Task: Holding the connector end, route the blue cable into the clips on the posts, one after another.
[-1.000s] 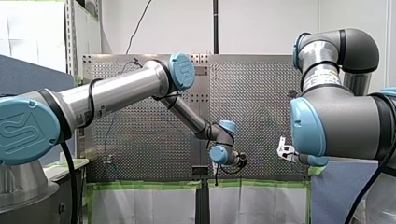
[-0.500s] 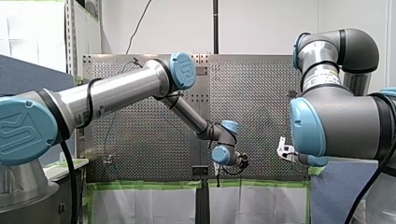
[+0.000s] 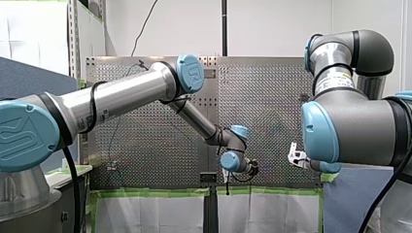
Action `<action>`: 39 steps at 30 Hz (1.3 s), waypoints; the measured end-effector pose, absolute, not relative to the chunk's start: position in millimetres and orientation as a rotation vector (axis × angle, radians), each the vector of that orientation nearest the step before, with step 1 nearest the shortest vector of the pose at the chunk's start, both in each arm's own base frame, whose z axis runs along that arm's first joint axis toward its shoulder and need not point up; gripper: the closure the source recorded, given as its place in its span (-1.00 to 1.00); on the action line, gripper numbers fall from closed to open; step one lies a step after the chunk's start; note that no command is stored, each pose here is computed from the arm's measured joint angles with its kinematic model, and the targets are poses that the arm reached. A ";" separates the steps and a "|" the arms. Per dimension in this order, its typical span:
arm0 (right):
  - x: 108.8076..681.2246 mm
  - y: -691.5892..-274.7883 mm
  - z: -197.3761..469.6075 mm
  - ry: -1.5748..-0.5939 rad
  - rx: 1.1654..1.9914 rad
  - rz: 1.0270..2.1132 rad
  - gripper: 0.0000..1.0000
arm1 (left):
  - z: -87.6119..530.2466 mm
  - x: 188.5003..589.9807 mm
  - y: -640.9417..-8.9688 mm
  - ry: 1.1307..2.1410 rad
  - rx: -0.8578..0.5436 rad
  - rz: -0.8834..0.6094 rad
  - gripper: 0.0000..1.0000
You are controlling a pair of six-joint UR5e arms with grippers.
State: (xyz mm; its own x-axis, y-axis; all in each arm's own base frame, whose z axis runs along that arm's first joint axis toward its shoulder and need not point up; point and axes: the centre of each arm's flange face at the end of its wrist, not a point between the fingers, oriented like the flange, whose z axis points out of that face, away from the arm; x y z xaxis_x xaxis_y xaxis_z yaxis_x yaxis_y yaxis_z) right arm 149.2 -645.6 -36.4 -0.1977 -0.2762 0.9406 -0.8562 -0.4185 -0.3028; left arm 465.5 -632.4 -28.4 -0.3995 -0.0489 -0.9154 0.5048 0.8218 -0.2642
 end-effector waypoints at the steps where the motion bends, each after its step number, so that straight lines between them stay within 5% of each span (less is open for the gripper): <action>1: 149.2 -645.6 -36.4 -1.322 1.604 1.655 1.00 | -28.4 464.6 -632.3 1.900 0.347 -0.617 -1.00; 12: 150.4 -643.9 -37.1 -1.333 1.614 1.651 1.00 | -2.6 453.4 -624.5 1.884 0.382 -0.576 -1.00; 23: 151.8 -643.3 -37.5 -1.336 1.616 1.652 1.00 | 46.4 502.9 -569.5 1.798 0.242 -0.543 -1.00; 39: 157.6 -641.5 -37.4 -1.324 1.635 1.668 1.00 | 91.7 536.0 -455.6 1.904 0.061 -0.342 -1.00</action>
